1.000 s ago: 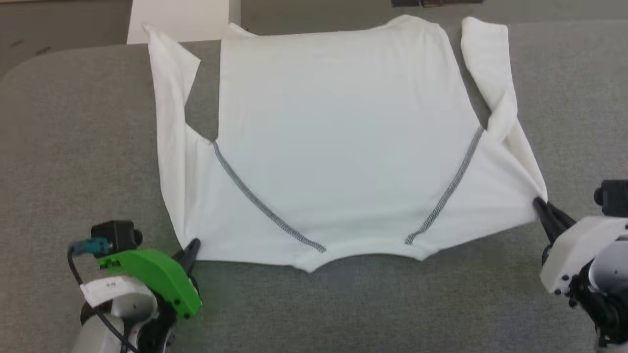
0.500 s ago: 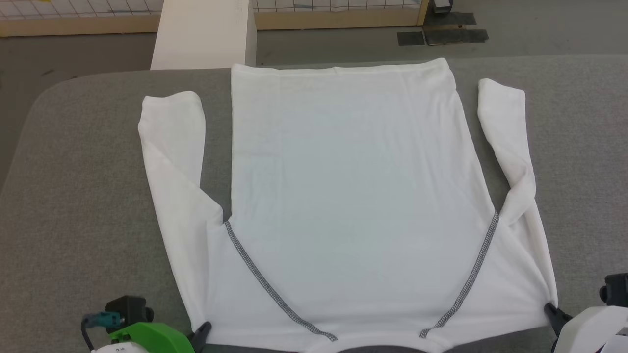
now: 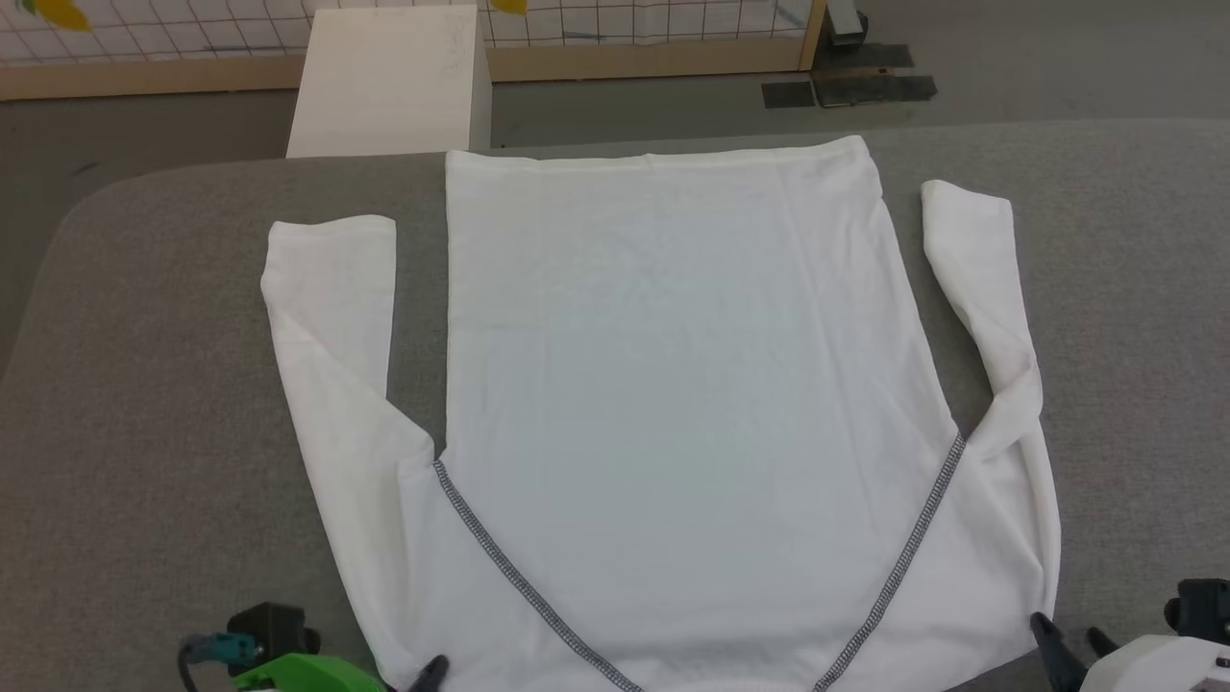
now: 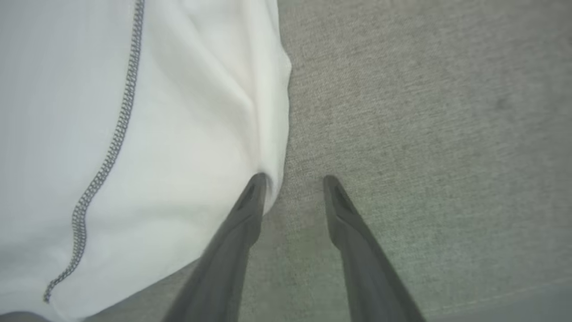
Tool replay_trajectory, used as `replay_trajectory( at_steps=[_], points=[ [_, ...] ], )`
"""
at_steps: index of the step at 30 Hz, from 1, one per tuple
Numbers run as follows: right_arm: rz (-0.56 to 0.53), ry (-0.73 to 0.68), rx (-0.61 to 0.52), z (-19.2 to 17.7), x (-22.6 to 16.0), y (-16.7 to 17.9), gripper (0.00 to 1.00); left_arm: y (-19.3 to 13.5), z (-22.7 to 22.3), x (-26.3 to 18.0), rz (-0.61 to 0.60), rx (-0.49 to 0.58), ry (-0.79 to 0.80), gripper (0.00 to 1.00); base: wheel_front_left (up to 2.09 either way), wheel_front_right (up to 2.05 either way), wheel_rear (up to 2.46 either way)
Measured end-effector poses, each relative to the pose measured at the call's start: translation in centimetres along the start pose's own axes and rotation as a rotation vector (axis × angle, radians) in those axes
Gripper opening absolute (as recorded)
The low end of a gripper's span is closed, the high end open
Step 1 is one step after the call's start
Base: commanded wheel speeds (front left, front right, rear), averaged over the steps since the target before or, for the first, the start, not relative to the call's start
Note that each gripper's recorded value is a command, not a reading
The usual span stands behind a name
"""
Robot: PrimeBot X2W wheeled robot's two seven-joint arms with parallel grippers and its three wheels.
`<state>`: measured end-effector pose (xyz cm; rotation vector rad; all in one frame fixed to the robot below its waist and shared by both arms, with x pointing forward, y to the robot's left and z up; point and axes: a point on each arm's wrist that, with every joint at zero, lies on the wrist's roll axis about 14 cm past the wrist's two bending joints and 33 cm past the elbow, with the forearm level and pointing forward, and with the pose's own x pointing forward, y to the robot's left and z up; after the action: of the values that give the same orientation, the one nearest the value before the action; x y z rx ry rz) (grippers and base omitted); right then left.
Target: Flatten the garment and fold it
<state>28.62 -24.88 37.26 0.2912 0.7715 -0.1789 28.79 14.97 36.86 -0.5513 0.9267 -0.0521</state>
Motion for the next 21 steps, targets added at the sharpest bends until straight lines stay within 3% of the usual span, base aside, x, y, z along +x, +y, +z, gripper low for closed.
replay_trajectory(
  at_steps=[8, 13, 21],
  points=[
    [0.01, -0.282, -0.049, 5.7, -1.5, 0.7, 1.0, -1.3, 3.8, -0.9, -0.051, -0.007, -0.202, 1.0, 0.0, 0.0, 0.0],
    [0.066, -0.46, -0.122, 9.1, -2.1, 3.3, 1.0, -1.8, 9.8, -1.8, -0.063, 0.038, -0.468, 1.0, 0.0, 0.0, 0.0],
    [0.159, -0.632, -0.226, 12.5, -1.5, 6.1, 1.0, -2.9, 18.7, -1.1, -0.057, 0.312, -0.699, 1.0, 0.0, 0.0, 0.0]
  ],
)
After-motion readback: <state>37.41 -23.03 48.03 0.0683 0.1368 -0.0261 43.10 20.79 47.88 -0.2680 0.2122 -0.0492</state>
